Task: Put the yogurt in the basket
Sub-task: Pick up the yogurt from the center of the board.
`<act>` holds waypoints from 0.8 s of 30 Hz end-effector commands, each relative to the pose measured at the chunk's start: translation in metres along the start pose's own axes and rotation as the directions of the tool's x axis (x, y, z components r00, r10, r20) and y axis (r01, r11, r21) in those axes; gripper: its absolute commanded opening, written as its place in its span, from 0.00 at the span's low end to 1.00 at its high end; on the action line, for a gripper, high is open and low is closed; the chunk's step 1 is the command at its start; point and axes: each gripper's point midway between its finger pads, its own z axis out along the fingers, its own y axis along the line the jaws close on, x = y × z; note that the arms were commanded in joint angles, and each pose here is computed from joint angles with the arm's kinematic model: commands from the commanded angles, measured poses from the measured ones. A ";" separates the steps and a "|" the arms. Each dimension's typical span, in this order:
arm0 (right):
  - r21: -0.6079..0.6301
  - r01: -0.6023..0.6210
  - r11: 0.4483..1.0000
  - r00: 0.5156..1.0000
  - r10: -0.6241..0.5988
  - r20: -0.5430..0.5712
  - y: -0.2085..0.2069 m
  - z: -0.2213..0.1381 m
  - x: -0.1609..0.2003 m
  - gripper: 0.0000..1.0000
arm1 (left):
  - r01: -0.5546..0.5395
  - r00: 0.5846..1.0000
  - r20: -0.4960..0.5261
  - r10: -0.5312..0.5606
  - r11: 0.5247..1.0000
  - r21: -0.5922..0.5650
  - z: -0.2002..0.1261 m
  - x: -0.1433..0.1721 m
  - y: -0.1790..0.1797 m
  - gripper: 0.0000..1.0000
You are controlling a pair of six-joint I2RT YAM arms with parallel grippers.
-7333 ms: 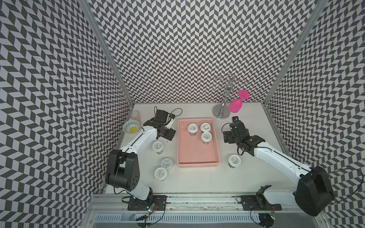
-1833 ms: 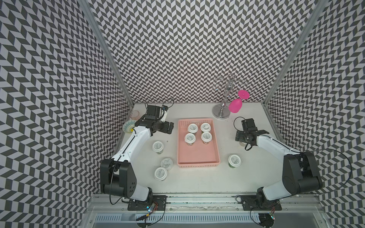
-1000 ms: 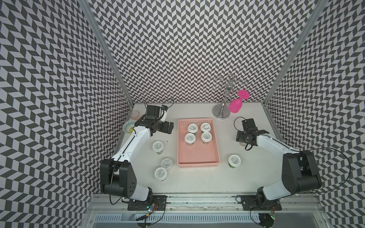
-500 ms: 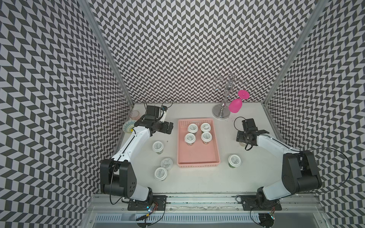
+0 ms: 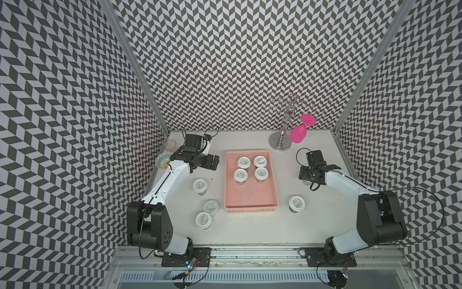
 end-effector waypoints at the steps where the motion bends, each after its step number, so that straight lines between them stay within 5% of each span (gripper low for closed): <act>1: -0.037 -0.002 0.999 0.999 0.004 0.040 0.008 -0.014 -0.015 0.82 | -0.001 0.999 0.045 0.001 1.000 0.009 -0.009 -0.008 -0.001 0.99; 24: -0.152 0.150 0.977 0.986 -0.138 0.088 0.069 -0.102 -0.006 0.82 | 0.003 0.998 0.057 -0.003 1.000 0.007 -0.013 -0.010 0.001 0.99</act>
